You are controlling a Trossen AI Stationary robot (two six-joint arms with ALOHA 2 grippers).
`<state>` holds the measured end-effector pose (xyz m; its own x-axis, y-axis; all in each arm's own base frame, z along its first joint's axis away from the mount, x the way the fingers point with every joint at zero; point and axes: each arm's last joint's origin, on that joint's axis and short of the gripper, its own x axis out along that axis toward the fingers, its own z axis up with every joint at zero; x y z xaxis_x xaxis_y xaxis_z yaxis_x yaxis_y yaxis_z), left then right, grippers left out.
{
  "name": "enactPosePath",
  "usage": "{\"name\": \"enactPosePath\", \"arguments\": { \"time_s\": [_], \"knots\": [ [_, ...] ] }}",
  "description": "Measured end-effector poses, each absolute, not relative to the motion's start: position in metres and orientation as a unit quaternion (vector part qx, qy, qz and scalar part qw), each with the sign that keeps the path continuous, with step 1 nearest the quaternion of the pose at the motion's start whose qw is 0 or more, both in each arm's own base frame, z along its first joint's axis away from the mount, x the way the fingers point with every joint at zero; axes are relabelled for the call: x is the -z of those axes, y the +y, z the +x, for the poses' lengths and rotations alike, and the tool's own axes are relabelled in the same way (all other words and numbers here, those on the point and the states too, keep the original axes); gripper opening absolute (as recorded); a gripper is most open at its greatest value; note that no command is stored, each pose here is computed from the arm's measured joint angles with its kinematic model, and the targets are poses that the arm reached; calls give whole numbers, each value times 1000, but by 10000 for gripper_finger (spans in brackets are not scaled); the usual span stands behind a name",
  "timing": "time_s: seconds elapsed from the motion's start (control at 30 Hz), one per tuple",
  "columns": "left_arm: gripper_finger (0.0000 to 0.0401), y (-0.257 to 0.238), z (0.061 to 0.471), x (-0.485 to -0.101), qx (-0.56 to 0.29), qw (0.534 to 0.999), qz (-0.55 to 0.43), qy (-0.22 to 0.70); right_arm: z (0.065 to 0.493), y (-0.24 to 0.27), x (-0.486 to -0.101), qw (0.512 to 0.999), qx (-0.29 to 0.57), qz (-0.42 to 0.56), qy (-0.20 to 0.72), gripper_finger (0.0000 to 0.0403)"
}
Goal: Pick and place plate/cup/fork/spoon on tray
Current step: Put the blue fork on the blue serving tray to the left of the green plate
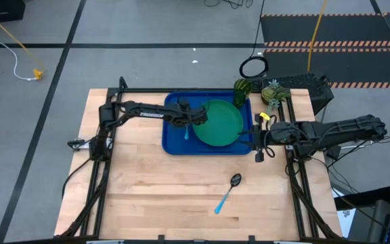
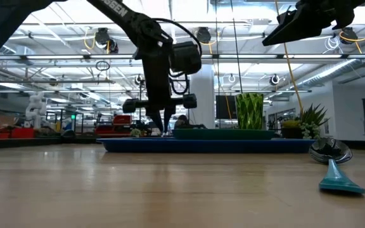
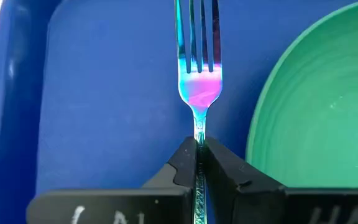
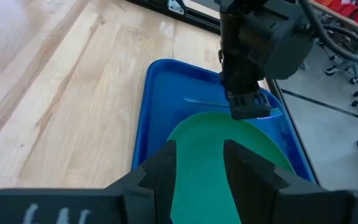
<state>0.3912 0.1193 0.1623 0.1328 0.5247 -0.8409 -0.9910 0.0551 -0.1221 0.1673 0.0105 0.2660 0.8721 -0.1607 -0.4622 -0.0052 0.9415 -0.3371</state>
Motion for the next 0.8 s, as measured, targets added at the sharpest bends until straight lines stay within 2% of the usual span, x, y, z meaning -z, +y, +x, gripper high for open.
{"name": "enactPosePath", "arguments": {
  "time_s": [0.8],
  "knots": [
    [21, 127, 395, -153, -585, 655, -373, 298, 167, 11, -265, 953, 42, -158, 253, 125]
  ]
}}
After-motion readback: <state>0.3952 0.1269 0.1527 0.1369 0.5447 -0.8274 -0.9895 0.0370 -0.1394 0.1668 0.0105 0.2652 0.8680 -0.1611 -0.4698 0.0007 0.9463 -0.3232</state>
